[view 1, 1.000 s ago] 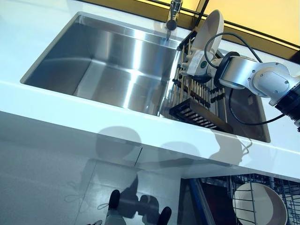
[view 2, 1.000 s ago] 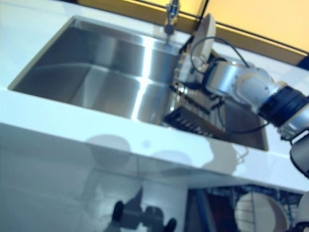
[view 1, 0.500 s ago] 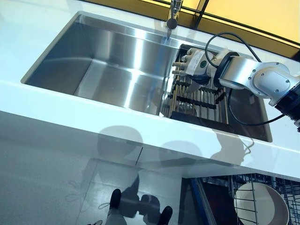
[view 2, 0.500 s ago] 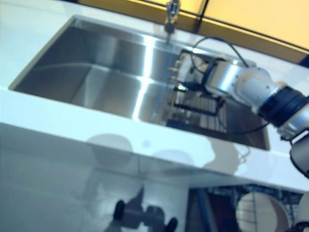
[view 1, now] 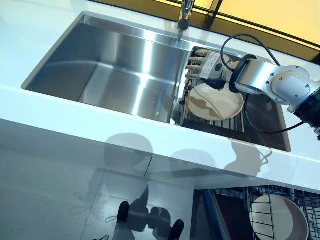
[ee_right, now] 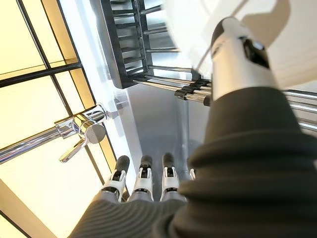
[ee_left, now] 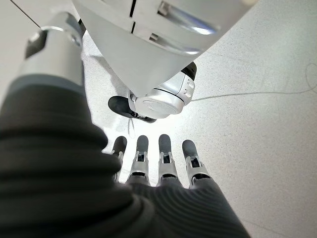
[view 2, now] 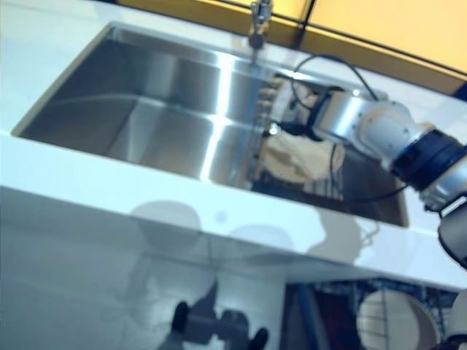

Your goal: Take plates into dishwasher

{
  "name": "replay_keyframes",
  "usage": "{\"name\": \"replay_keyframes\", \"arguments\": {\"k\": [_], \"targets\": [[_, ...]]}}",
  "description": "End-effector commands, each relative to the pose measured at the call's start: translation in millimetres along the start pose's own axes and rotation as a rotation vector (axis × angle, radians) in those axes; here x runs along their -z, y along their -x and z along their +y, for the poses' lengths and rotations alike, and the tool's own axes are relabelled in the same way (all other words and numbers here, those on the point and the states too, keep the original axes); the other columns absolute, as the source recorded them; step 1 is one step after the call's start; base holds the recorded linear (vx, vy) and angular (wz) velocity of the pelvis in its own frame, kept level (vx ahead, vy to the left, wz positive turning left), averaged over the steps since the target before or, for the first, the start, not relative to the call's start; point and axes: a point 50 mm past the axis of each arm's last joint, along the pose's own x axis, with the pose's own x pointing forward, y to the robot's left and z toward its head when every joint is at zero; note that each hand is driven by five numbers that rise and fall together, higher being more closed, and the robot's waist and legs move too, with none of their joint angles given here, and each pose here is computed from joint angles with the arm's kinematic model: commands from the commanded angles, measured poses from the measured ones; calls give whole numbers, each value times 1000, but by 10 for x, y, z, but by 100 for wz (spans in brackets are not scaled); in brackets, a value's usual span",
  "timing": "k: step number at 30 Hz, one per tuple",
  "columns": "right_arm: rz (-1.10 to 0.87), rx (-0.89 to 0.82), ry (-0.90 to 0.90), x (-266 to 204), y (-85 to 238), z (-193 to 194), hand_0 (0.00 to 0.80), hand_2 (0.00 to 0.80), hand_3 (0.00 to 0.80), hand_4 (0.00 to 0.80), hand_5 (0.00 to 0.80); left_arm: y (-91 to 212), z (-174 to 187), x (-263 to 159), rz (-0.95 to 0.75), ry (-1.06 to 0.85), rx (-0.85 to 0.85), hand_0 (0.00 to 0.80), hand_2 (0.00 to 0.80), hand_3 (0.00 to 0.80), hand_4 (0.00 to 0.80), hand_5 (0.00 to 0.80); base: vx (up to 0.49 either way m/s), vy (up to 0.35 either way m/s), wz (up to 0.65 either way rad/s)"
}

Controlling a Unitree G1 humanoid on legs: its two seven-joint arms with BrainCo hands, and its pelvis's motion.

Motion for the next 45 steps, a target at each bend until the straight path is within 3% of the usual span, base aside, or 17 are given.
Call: {"name": "replay_keyframes", "arguments": {"k": [1, 10, 16, 24, 45], "targets": [[192, -76, -114, 375, 121, 43, 0, 0, 0, 0, 0, 23, 52, 111, 31, -9, -1, 0, 0, 0, 0, 0, 0, 0, 0], [216, -319, -477, 264, 131, 491, 0, 0, 0, 0, 0, 28, 82, 82, 25, -5, 1, 0, 0, 0, 0, 0, 0, 0, 0], [187, -388, -543, 114, 156, 707, 0, 0, 0, 0, 0, 33, 110, 73, 17, -4, -4, 0, 0, 0, 0, 0, 0, 0, 0], [161, -357, -635, 1, 244, 893, 0, 0, 0, 0, 0, 42, 134, 86, 14, -8, -13, 0, 0, 0, 0, 0, 1, -4, 0], [139, -293, -550, -164, 269, 967, 0, 0, 0, 0, 0, 21, 45, 89, 4, 15, 23, 0, 0, 0, 0, 0, -15, 12, -3]]}}
